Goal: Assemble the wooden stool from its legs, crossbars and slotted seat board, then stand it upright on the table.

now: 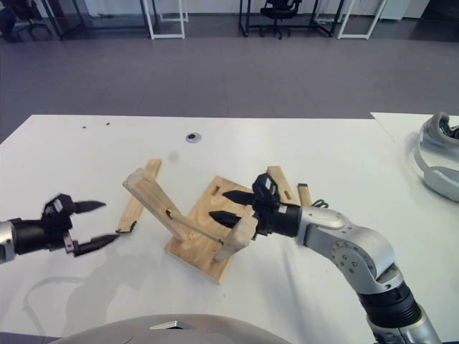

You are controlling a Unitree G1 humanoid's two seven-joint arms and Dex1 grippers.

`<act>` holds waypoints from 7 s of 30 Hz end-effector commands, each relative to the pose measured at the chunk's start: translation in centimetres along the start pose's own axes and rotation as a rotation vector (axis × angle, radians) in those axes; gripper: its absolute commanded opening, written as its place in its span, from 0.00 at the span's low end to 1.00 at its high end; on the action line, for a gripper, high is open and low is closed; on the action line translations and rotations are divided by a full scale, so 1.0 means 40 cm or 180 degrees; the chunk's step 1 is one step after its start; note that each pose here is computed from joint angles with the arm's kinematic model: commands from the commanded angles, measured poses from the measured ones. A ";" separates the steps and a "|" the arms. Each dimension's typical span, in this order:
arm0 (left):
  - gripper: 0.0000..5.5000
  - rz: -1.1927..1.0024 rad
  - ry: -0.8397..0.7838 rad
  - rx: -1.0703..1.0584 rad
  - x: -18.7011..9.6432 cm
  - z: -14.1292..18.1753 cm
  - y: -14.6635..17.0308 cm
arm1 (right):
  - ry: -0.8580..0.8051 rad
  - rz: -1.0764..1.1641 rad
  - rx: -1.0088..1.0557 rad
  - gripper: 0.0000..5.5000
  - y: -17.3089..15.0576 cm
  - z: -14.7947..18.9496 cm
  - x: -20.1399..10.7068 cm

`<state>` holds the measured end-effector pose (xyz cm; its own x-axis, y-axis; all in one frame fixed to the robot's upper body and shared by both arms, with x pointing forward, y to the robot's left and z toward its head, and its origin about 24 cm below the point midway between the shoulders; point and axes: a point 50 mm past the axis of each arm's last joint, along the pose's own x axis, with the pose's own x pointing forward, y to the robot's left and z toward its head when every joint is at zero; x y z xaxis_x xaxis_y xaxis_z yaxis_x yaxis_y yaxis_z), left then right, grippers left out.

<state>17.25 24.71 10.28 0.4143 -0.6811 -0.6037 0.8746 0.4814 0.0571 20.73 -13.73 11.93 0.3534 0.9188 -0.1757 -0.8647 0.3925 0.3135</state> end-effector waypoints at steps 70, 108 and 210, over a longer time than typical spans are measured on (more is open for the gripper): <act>0.91 0.1506 -0.0306 0.0808 0.308 0.056 0.077 | 0.0159 -0.3404 0.0137 0.67 -0.250 -0.240 -0.297; 0.91 0.0323 -0.3504 -0.1514 0.158 0.441 0.067 | -0.1105 -0.2867 -0.0996 0.24 -0.232 0.064 -0.174; 0.07 0.2356 0.0194 -0.2022 0.258 -0.355 -0.001 | -0.0353 -0.3031 -0.1694 0.58 -0.238 -0.085 0.003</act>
<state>26.88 24.82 5.58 0.9949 -0.1012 0.0014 0.1003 0.9883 0.1153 26.55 -18.02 3.26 0.9634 0.2341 -0.1309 -0.2636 0.9164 -0.3013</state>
